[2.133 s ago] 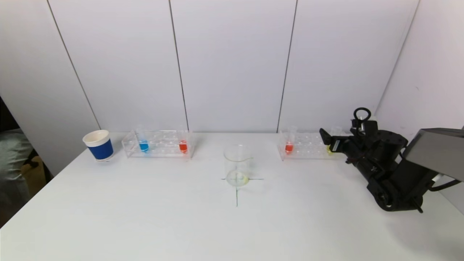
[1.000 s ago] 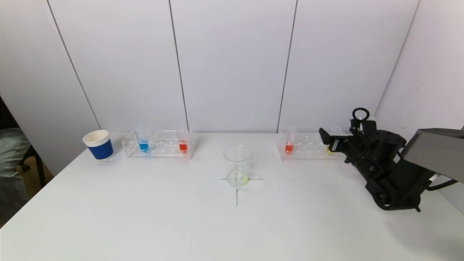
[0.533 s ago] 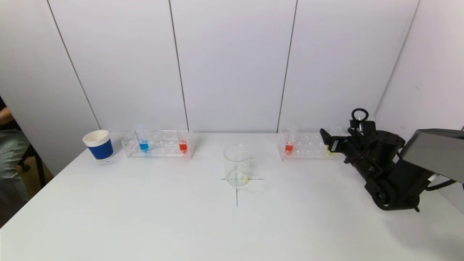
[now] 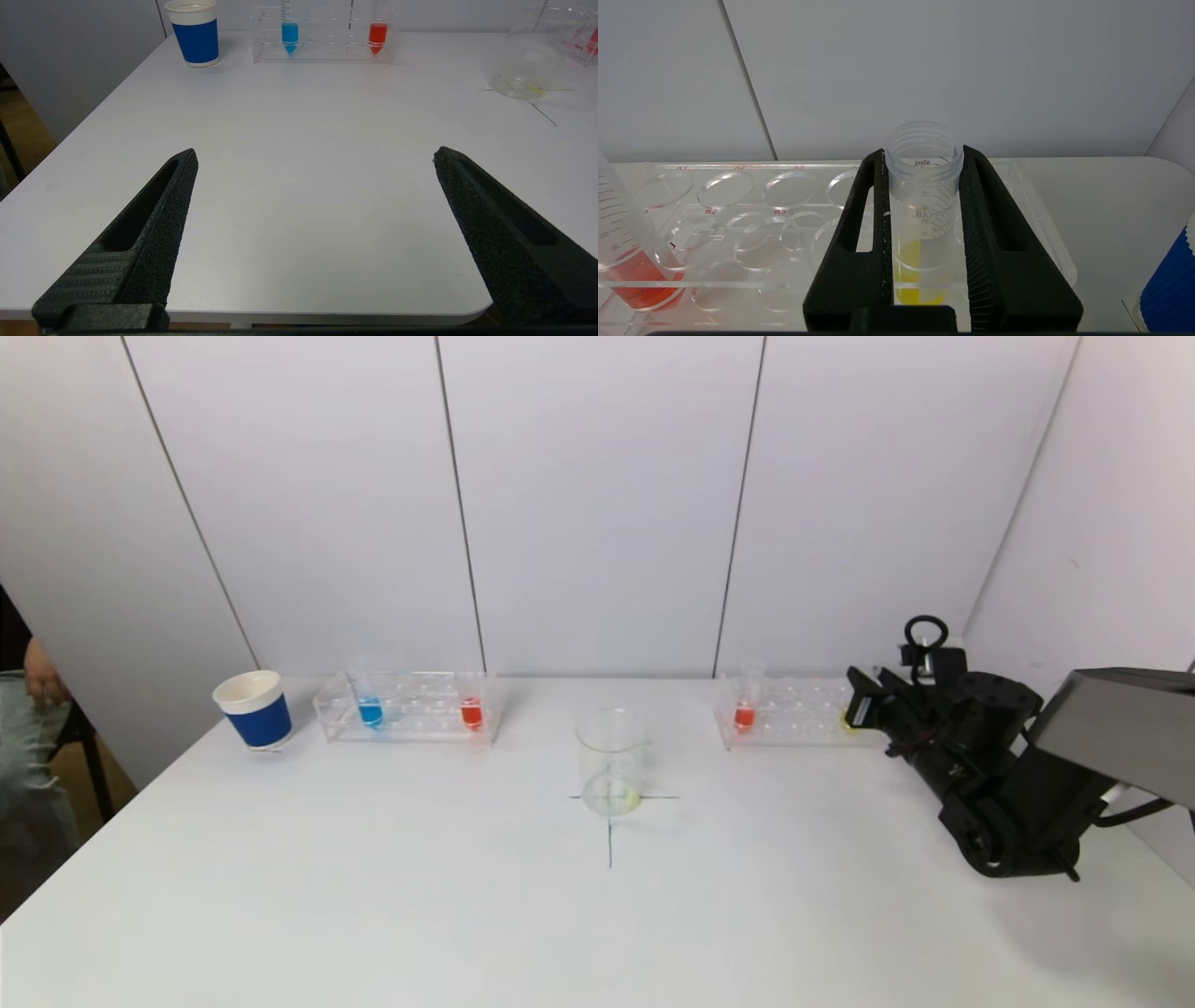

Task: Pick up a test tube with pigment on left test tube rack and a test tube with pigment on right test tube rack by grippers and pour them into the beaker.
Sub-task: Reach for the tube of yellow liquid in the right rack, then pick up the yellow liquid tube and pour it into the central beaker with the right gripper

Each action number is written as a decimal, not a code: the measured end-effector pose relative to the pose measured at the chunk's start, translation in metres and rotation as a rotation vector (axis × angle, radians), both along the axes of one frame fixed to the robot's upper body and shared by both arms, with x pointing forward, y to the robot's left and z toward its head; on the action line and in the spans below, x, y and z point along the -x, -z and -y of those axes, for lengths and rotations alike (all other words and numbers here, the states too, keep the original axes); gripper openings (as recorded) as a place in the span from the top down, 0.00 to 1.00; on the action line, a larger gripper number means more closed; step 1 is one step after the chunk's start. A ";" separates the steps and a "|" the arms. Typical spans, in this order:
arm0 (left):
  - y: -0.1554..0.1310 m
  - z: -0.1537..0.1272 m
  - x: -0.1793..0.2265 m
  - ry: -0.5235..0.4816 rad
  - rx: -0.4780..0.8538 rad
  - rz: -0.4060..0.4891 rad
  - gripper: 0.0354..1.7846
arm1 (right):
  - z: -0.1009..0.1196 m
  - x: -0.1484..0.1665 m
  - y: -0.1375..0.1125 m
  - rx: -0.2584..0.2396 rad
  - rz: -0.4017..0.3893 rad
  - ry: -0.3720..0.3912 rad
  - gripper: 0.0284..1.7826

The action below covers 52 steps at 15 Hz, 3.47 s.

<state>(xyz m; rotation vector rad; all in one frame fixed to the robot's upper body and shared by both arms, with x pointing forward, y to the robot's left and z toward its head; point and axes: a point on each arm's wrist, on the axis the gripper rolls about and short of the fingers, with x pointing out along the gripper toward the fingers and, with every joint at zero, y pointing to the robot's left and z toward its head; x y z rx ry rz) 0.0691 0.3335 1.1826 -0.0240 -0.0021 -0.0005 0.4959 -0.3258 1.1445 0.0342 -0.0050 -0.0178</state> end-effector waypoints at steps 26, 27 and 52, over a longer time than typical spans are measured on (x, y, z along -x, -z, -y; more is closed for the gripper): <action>0.000 0.000 0.000 0.000 0.000 0.000 0.01 | 0.002 0.004 -0.031 0.015 0.078 0.008 0.76; 0.000 0.000 0.000 0.000 0.000 0.000 0.01 | 0.003 0.004 -0.033 0.015 0.083 0.008 0.76; 0.000 0.000 0.000 0.000 0.000 0.000 0.01 | -0.068 0.050 -0.198 0.112 0.154 -0.211 0.76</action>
